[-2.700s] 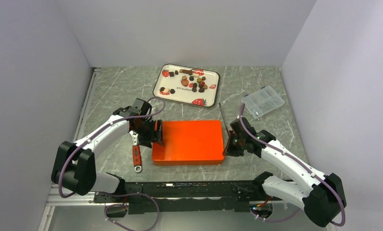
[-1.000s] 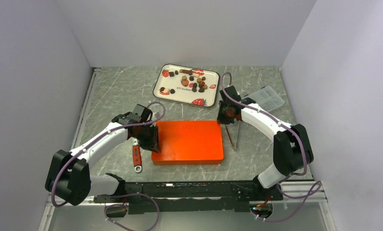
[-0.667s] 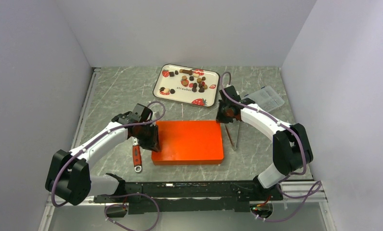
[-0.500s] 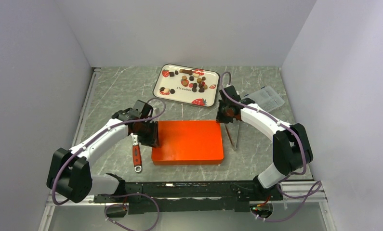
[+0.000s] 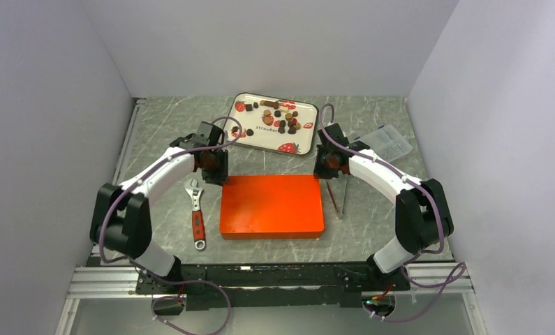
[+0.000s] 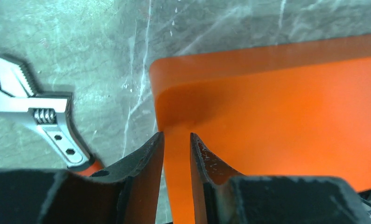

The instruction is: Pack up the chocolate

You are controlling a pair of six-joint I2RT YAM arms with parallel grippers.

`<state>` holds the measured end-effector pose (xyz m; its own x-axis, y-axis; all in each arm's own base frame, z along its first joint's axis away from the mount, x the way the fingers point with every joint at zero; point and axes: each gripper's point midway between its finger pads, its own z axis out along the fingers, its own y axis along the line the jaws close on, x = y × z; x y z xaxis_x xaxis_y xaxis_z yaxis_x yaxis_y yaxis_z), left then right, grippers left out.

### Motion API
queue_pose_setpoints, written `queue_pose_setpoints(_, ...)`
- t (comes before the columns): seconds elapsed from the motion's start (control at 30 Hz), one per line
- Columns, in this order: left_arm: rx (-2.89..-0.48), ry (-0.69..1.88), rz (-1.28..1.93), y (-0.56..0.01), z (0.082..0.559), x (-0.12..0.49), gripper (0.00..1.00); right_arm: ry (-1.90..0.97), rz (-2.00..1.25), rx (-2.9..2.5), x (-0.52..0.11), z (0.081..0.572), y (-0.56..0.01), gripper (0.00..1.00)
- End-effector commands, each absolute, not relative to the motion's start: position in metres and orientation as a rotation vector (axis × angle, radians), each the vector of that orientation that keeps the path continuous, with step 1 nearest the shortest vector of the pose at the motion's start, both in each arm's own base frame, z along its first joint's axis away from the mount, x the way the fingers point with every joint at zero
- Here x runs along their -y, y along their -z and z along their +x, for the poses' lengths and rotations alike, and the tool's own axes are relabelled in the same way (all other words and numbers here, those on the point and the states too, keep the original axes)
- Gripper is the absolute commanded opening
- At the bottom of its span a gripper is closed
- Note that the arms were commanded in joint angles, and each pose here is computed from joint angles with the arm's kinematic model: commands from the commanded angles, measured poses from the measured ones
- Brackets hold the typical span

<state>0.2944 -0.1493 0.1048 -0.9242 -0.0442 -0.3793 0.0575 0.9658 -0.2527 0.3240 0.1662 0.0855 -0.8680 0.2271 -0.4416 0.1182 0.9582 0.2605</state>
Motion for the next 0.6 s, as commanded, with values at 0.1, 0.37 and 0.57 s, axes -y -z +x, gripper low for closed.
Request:
queue_pose_setpoints(0.1,-2.765,0.340,-0.022,-0.071,0.307,0.152,0.31,-0.341,0.223,-2.602,-0.171,0.332,-0.096,0.07)
queue_pose_setpoints(0.37,-2.679,0.346,-0.005,-0.107,0.318,0.148,0.32,-0.361,0.208,-2.549,-0.174,0.342,-0.119,0.10)
queue_pose_setpoints(0.57,-2.467,0.451,0.088,-0.184,0.334,0.160,0.52,-0.413,0.189,-2.338,-0.175,0.363,-0.203,0.35)
